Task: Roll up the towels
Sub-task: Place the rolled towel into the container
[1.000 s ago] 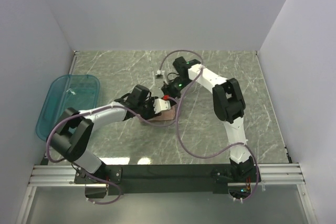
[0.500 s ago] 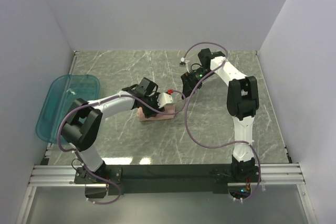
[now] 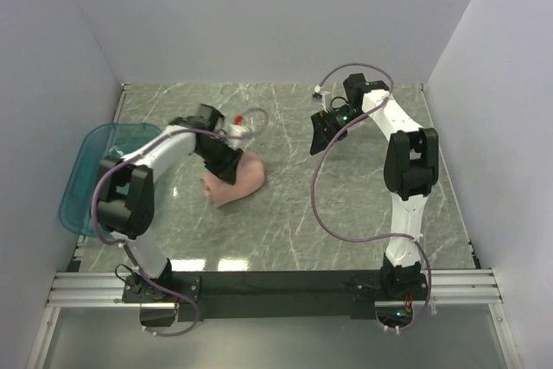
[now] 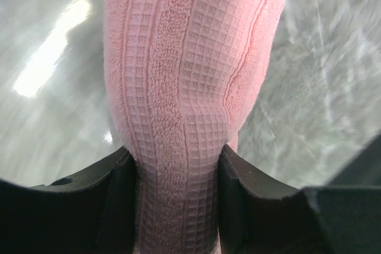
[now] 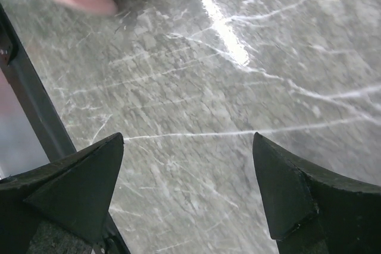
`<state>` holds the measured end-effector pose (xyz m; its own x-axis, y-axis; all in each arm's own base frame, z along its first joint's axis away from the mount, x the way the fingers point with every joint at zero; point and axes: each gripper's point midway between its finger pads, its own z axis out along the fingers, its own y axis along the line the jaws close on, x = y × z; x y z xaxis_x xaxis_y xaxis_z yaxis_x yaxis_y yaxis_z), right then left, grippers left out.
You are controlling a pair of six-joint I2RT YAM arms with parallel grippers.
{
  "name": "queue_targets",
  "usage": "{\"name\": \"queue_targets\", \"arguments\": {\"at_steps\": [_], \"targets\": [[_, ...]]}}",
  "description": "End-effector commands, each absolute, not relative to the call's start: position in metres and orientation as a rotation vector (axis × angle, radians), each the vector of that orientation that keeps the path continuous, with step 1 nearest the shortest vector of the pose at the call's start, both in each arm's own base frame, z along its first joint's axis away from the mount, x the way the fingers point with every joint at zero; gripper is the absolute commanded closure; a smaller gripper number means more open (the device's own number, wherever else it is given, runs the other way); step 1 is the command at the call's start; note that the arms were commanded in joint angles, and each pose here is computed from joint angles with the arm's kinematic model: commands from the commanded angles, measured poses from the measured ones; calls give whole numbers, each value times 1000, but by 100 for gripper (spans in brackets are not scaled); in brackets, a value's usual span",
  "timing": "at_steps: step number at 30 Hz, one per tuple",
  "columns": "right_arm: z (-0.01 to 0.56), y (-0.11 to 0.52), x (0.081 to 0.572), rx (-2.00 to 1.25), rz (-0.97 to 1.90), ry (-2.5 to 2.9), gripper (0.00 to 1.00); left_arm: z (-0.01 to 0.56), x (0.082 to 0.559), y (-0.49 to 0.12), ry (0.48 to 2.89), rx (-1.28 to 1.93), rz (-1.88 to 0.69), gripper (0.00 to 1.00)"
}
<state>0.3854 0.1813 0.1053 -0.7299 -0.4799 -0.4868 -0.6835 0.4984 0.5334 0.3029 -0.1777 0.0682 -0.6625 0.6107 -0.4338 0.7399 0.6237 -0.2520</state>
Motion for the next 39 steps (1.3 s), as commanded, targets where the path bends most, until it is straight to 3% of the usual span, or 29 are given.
{"name": "queue_targets", "arguments": {"at_steps": [1, 5, 9, 15, 20, 28, 39], "targets": [[138, 175, 388, -961, 993, 2410, 5, 147, 314, -154, 2519, 711, -746, 100], [140, 172, 385, -949, 981, 2420, 4, 201, 330, -109, 2436, 451, -727, 100], [140, 169, 383, -934, 971, 2429, 3, 240, 336, -37, 2387, 162, -550, 100], [137, 173, 385, -893, 1008, 2439, 2, 252, 330, 82, 2322, -167, -34, 100], [133, 179, 384, -868, 1070, 2441, 1, 235, 322, 138, 2297, -288, 258, 100], [131, 180, 386, -853, 1077, 2435, 0, 187, 320, 173, 2310, -262, 474, 100], [120, 180, 379, -844, 1102, 2456, 0, 140, 338, 173, 2338, -260, 422, 100]]}}
